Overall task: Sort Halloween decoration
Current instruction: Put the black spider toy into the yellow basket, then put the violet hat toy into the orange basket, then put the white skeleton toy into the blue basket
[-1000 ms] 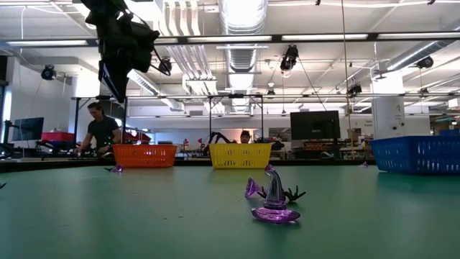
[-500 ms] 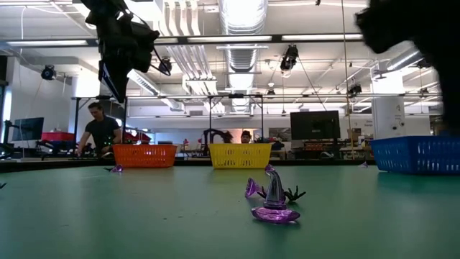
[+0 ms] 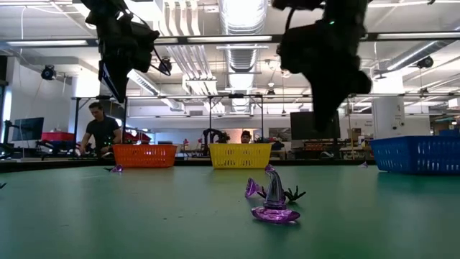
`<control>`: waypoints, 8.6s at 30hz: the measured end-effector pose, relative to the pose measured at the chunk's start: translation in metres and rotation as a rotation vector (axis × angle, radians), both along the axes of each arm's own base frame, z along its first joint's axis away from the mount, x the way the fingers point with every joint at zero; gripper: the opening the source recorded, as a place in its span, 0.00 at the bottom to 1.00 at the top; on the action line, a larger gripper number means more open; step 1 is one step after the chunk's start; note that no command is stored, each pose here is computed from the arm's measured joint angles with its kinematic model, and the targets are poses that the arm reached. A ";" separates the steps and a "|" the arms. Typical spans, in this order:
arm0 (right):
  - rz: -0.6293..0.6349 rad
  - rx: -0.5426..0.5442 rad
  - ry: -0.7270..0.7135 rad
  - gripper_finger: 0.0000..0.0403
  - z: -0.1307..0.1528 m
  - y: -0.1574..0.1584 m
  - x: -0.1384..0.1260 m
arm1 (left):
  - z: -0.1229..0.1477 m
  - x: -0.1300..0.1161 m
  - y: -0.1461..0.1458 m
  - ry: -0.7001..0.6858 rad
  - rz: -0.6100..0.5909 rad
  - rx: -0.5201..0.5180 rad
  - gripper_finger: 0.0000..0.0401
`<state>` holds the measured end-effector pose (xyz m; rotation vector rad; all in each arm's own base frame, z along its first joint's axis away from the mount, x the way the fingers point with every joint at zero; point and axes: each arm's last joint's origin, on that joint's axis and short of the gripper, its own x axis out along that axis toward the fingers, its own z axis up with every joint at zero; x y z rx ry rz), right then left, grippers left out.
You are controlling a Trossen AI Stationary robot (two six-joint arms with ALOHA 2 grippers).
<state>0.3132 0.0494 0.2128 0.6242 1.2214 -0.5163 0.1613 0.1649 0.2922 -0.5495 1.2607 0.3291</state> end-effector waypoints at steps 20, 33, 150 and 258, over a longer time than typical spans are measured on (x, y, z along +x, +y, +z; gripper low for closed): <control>-0.249 -0.114 -0.309 0.02 0.033 -0.159 0.037 | 0.001 0.005 0.005 -0.050 -0.010 0.058 0.23; -0.334 -0.120 -0.208 0.02 -0.004 -0.205 0.049 | 0.004 0.011 0.012 -0.111 -0.057 0.157 0.23; -0.014 -0.260 -0.192 0.35 0.066 -0.196 0.021 | -0.158 0.056 -0.062 0.181 -0.020 0.053 0.31; -0.126 -0.041 -0.123 0.35 0.058 -0.135 0.031 | -0.004 0.015 0.061 -0.020 0.008 0.370 0.27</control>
